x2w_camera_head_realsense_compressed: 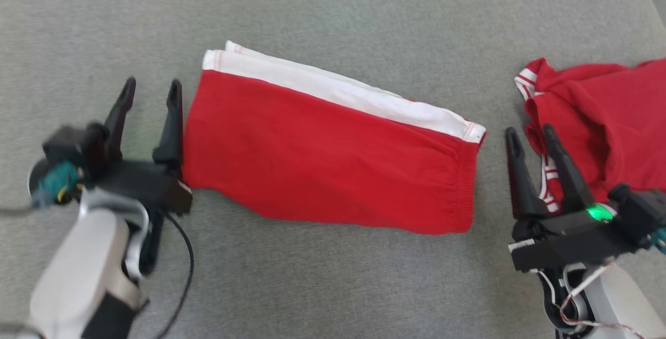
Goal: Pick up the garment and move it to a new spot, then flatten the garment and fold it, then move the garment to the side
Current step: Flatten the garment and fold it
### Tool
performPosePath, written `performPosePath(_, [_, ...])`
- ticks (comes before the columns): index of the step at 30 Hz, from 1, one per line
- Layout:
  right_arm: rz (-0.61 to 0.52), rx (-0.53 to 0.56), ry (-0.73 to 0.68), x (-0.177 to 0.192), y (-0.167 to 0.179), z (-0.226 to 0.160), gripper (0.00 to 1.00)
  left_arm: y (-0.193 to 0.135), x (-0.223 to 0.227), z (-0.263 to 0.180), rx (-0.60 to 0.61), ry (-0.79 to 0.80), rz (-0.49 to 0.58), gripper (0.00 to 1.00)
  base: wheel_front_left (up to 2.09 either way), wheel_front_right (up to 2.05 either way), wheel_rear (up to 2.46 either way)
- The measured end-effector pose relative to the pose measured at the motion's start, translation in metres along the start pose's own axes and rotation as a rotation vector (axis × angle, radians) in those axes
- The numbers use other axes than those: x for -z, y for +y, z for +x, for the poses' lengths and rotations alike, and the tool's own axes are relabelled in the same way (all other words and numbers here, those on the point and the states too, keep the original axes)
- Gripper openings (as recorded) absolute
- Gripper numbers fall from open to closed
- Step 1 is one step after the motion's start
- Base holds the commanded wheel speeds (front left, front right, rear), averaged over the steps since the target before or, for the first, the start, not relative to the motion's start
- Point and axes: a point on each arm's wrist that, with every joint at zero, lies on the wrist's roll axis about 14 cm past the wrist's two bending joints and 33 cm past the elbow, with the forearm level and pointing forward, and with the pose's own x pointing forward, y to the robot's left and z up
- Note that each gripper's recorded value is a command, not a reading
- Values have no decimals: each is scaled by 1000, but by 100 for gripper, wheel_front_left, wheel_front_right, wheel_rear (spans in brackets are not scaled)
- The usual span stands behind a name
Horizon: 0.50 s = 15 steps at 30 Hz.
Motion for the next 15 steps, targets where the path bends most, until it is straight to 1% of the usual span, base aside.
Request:
performPosePath(3, [-35,-2,-28,-7,5,-1,100,2,-15,-19,-37,-51,7,100,0,0,0])
performPosePath(8, [-96,-21,-41,-12,16,-5,100,6,-35,-53,-105,-111,50,100,0,0,0])
performPosePath(10, [-123,-26,-26,-11,18,-7,100,8,-38,-66,-130,-115,72,100,0,0,0])
performPosePath(11, [-123,-26,-26,-11,18,-7,100,8,-38,-66,-130,-115,72,100,0,0,0])
performPosePath(15, [-141,-28,-23,-14,22,-13,100,6,-39,-91,-157,-106,127,100,0,0,0])
